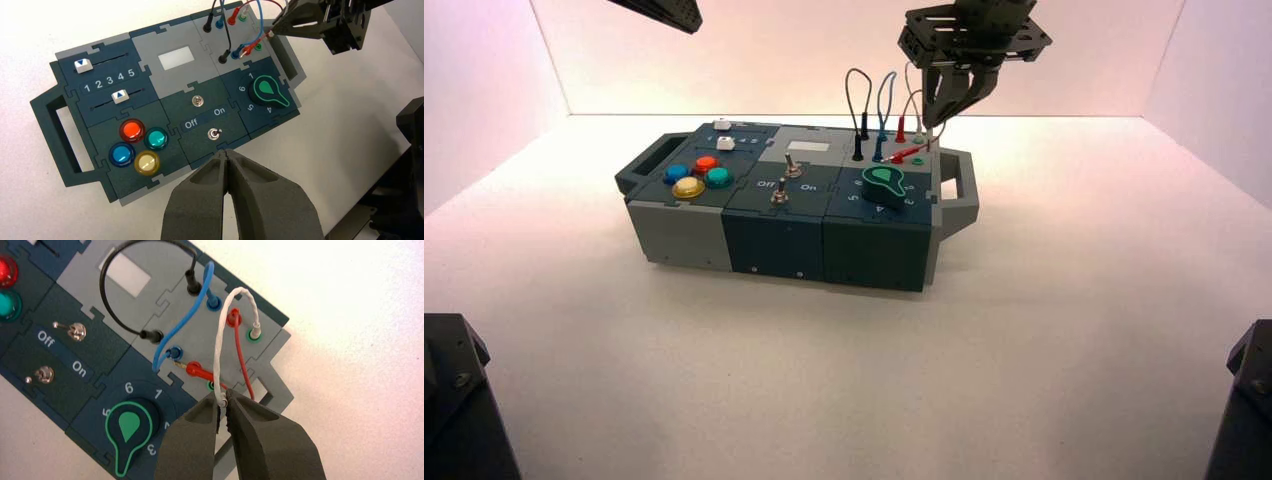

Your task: Insert the white wire.

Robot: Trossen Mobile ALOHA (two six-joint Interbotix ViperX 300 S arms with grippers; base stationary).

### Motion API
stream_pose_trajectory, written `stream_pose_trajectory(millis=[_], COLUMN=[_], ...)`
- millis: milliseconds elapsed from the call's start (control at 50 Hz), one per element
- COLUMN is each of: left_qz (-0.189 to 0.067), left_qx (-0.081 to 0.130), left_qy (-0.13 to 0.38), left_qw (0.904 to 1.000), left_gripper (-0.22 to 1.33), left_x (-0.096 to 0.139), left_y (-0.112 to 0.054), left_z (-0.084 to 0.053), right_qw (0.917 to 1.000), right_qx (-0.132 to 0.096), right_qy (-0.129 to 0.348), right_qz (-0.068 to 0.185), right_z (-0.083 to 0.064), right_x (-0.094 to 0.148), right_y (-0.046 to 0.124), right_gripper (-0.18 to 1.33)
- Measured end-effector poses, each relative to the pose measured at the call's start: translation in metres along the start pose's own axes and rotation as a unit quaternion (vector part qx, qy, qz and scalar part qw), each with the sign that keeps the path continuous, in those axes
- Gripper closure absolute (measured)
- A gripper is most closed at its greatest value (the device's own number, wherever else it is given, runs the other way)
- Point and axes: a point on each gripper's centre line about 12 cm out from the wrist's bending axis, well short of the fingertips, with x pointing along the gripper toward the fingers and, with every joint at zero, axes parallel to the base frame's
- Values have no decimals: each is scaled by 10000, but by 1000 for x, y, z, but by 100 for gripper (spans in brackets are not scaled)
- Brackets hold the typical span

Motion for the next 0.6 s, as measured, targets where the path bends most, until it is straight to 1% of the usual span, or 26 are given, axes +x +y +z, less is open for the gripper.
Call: stream_pose_trajectory(millis=[420,600], left_qz=[11,16], left_qx=[-5,-8], left_qy=[-5,-35], left_qw=[10000,10000], left_gripper=[128,128], left_x=[0,0], left_y=[0,0], left_z=[0,1], right_qw=[10000,10000], right_qx=[89,71], right_qy=[-4,13], right_qz=[34,53], right_z=[-2,-2], right_x=[5,8], right_y=[1,3], right_gripper=[116,116])
